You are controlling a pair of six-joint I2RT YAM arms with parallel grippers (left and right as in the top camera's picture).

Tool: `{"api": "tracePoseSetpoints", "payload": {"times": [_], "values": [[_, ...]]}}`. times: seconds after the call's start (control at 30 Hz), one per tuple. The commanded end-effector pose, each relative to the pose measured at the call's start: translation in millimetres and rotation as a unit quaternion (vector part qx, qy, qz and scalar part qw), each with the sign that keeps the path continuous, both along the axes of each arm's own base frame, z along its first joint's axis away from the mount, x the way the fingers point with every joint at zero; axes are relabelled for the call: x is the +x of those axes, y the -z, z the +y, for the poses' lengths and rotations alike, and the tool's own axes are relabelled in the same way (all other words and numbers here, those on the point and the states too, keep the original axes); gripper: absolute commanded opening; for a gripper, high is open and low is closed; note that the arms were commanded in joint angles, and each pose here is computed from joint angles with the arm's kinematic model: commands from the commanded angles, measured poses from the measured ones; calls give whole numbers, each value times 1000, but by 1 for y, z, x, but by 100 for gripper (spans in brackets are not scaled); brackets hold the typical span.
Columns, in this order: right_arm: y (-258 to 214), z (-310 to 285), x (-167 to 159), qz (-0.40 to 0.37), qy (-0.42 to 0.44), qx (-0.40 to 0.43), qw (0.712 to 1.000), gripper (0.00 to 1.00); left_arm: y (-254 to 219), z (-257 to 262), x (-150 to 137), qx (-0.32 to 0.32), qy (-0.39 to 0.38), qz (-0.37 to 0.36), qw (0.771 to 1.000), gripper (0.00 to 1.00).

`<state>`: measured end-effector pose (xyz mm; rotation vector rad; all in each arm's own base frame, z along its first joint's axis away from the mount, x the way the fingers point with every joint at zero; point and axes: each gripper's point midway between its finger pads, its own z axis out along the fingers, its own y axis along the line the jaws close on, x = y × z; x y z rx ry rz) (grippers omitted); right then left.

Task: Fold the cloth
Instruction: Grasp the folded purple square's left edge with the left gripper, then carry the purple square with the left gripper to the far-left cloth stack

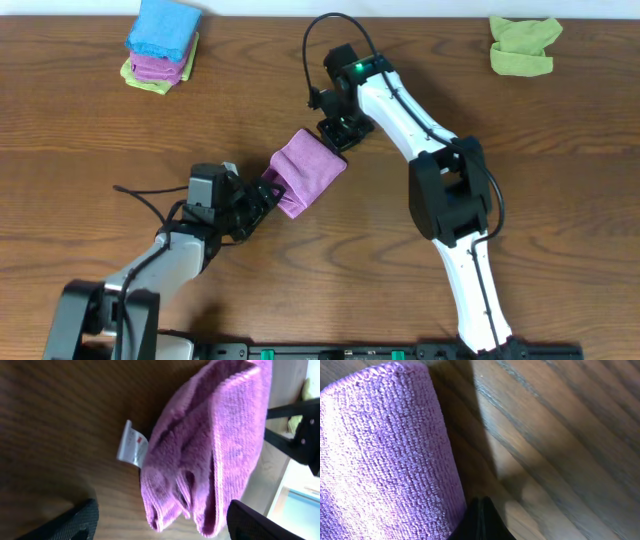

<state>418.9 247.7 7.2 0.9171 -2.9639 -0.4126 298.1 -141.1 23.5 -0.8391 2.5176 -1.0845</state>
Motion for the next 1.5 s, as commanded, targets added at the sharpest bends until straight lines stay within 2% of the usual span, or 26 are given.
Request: {"api": "tracePoseSetpoints", "payload": {"times": [0.0,0.43,0.6,0.67,0.73,0.83,0.9,0.97,1.0,1.03,1.17,1.33,1.47], "values": [[6,5,-3,10,-1,5,1000,1,14,-5,-3,-14,0,24,1000,85],[11,32,-29,45,-20,25,998,1,27,-20,3,-46,0,33,998,87],[12,40,-36,42,-34,16,998,1,27,-20,4,-44,-3,33,998,84],[12,38,-35,42,-31,14,999,1,28,-19,2,-43,-3,37,998,74],[12,31,-32,42,-26,8,999,1,29,-19,2,-43,-3,37,998,68],[14,16,-27,42,-14,-7,999,1,28,-19,3,-43,-4,36,998,65],[14,8,-24,46,-6,-12,999,1,29,-18,3,-40,-7,36,999,55],[13,-1,-21,50,5,-13,999,1,27,-18,6,-42,-7,29,999,21],[13,-4,-20,51,8,-13,999,1,25,-17,9,-43,-9,22,999,11],[13,-8,-18,52,13,-14,998,1,23,-16,12,-44,-11,16,999,6],[6,-21,-11,51,28,-13,998,1,4,-6,40,-54,-31,-31,998,6],[-12,-34,1,18,35,-28,999,1,-57,22,108,-53,-57,-153,985,6],[-30,-37,6,-7,36,-32,999,1,-129,68,169,-31,-103,-254,961,6]]}}
